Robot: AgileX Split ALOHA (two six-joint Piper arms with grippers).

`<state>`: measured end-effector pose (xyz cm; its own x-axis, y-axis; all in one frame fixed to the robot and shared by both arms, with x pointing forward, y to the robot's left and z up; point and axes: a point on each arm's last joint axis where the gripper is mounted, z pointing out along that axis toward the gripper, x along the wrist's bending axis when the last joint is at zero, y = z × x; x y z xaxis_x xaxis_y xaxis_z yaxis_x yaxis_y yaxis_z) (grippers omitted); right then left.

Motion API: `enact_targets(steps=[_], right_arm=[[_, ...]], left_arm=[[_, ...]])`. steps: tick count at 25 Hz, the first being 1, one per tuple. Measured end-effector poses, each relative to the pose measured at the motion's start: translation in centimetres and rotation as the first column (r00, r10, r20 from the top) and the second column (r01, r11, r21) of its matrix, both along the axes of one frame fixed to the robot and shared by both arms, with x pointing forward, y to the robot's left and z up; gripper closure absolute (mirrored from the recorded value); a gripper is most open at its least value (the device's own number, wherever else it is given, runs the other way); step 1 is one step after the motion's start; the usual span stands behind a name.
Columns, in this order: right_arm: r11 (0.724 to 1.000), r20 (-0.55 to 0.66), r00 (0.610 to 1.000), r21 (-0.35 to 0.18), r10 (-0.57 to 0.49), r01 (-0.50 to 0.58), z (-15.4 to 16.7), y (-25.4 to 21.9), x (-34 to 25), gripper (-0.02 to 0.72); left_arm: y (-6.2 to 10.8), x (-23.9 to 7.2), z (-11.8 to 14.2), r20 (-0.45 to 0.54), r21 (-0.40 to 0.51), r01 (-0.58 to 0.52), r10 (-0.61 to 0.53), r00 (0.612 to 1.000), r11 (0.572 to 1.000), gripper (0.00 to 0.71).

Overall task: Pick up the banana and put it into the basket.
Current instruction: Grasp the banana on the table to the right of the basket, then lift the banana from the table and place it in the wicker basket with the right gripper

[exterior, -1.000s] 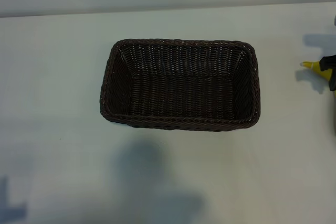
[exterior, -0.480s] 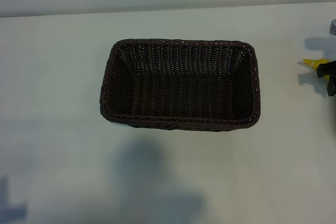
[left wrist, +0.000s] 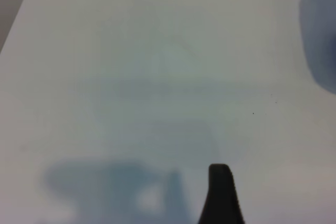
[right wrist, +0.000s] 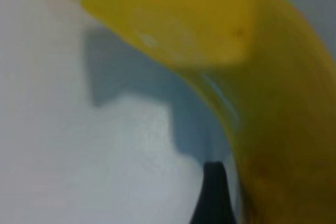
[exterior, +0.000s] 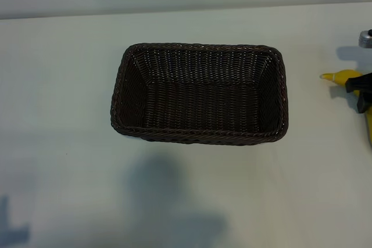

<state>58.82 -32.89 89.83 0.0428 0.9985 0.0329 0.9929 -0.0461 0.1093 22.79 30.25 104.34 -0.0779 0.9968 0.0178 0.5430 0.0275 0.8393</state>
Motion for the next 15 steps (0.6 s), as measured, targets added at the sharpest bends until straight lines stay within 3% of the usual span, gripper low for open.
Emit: enact_targets(steps=[2,5,10,15], right_arm=[[1.000,0.001,1.000,-0.002,0.001,-0.001,0.0,0.0,0.0,0.163],[1.000,-0.001,1.000,-0.002,0.001,-0.001,0.0,0.0,0.0,0.285],[1.000,0.008,1.000,-0.003,0.004,-0.004,1.4,0.0,0.0,0.285],[1.000,0.057,0.998,0.000,0.007,-0.007,6.6,0.0,0.1,0.285]], left_arm=[[0.0,0.0,0.0,0.000,0.000,0.000,0.000,1.000,1.000,0.160],[0.0,0.0,0.0,0.000,0.000,0.000,0.000,1.000,1.000,0.160],[0.0,0.0,0.0,0.000,0.000,0.000,0.000,1.000,1.000,0.160],[0.0,0.0,0.0,0.000,0.000,0.000,0.000,1.000,1.000,0.160]])
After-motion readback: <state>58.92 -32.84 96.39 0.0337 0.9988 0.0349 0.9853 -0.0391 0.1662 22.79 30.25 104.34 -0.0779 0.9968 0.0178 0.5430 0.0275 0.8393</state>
